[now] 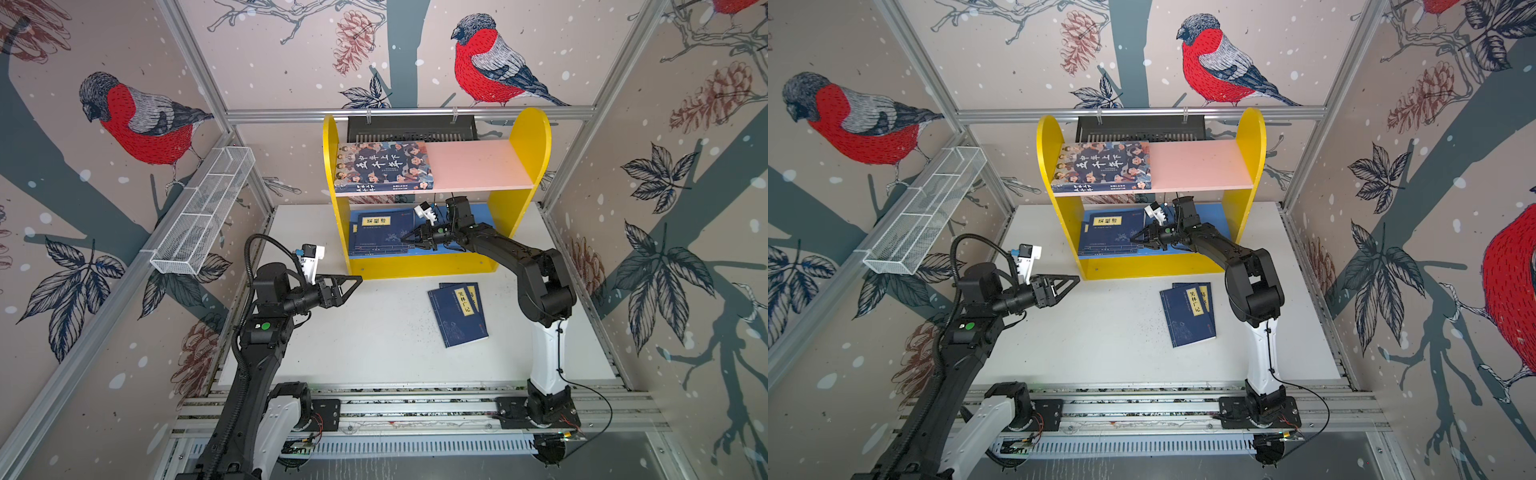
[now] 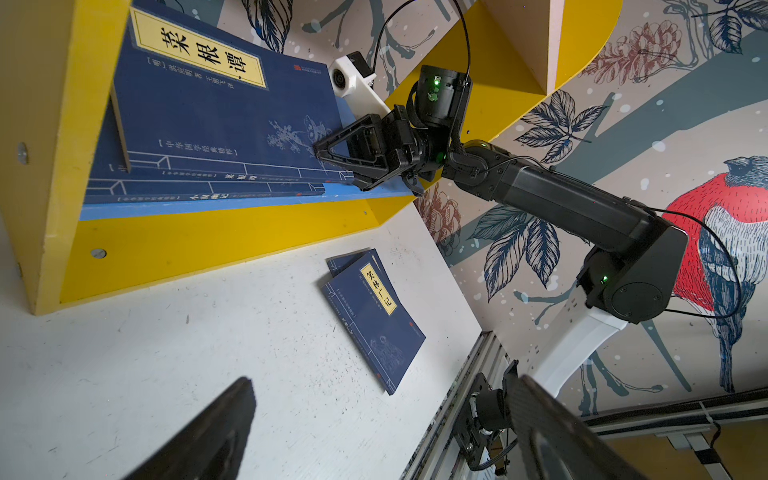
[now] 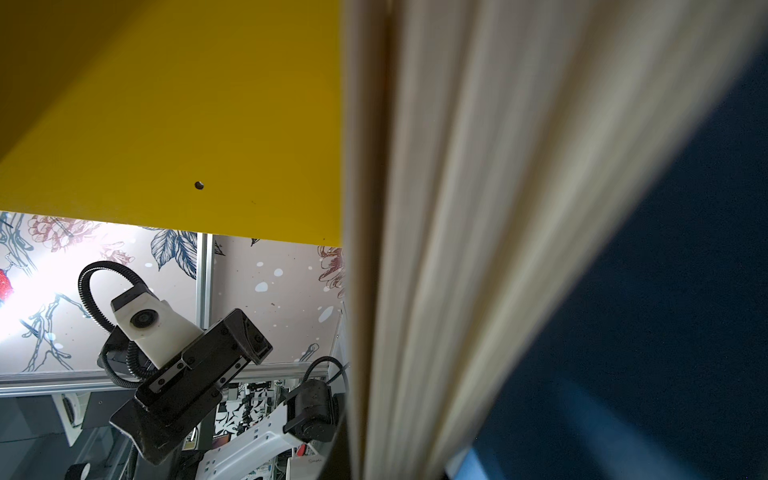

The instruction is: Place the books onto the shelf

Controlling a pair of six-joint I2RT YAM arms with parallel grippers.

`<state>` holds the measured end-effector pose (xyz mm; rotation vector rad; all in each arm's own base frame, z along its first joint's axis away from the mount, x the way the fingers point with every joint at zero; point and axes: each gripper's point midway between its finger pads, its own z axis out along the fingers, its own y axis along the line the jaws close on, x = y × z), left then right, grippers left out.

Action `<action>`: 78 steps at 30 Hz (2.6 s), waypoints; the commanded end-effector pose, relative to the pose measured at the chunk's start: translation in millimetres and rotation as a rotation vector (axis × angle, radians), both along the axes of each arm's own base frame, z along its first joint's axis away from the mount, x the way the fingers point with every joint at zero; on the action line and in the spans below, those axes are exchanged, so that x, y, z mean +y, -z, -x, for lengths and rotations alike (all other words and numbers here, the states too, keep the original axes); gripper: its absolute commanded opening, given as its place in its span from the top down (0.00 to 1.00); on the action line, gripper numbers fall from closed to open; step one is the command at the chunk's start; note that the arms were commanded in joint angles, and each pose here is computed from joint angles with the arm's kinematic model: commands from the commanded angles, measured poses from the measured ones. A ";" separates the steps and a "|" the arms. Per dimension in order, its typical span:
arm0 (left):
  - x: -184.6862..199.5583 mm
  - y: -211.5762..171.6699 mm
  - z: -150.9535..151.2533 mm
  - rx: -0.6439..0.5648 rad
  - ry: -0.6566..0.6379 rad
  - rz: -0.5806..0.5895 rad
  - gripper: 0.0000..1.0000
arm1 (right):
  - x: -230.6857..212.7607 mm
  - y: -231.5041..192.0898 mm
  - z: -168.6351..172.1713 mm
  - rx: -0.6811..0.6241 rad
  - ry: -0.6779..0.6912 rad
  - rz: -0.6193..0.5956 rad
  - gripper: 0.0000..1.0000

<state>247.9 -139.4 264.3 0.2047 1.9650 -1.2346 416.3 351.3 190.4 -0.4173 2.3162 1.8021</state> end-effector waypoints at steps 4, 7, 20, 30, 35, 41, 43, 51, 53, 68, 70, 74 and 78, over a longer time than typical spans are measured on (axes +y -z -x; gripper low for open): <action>-3.1 -6.8 1.8 -0.055 0.026 0.000 0.04 | -2.6 -1.5 6.5 -0.010 -0.018 0.008 0.96; -3.3 -5.8 2.7 -0.054 0.029 0.001 0.04 | 2.1 -6.9 13.0 -0.017 -0.045 -0.007 0.96; -3.8 -5.2 4.2 -0.054 0.030 0.007 0.04 | 3.6 1.7 4.8 0.004 -0.003 0.025 0.89; -4.2 -5.7 5.3 -0.052 0.031 0.016 0.04 | -1.6 7.5 -0.3 0.001 0.038 0.084 0.60; -4.2 -5.7 5.4 -0.051 0.031 0.017 0.04 | -10.2 15.9 -5.6 -0.012 0.106 0.183 0.51; -4.4 -5.3 6.4 -0.052 0.032 0.017 0.04 | -25.4 29.6 -10.0 -0.017 0.193 0.306 0.48; -4.4 -4.9 6.9 -0.052 0.032 0.016 0.04 | -29.0 29.8 -11.5 -0.034 0.220 0.340 0.48; 0.6 -0.2 1.2 -0.073 -0.005 -0.034 0.04 | -35.5 17.2 -14.5 -0.090 0.300 0.377 0.48; 7.3 5.2 -6.6 -0.093 -0.053 -0.088 0.04 | -35.9 12.5 -13.5 -0.109 0.314 0.382 0.49; 50.0 19.6 -52.3 -0.225 -0.280 -0.424 0.04 | -21.4 -5.4 -11.1 -0.153 0.327 0.324 0.65; 53.2 22.4 -53.9 -0.233 -0.294 -0.448 0.05 | -18.3 -4.0 -11.9 -0.153 0.323 0.325 0.67; 62.8 30.2 -60.3 -0.260 -0.340 -0.515 0.06 | -13.1 -2.3 -12.0 -0.150 0.316 0.320 0.70; 67.0 39.8 -67.2 -0.269 -0.357 -0.562 0.07 | -11.3 -0.9 -12.4 -0.149 0.316 0.321 0.72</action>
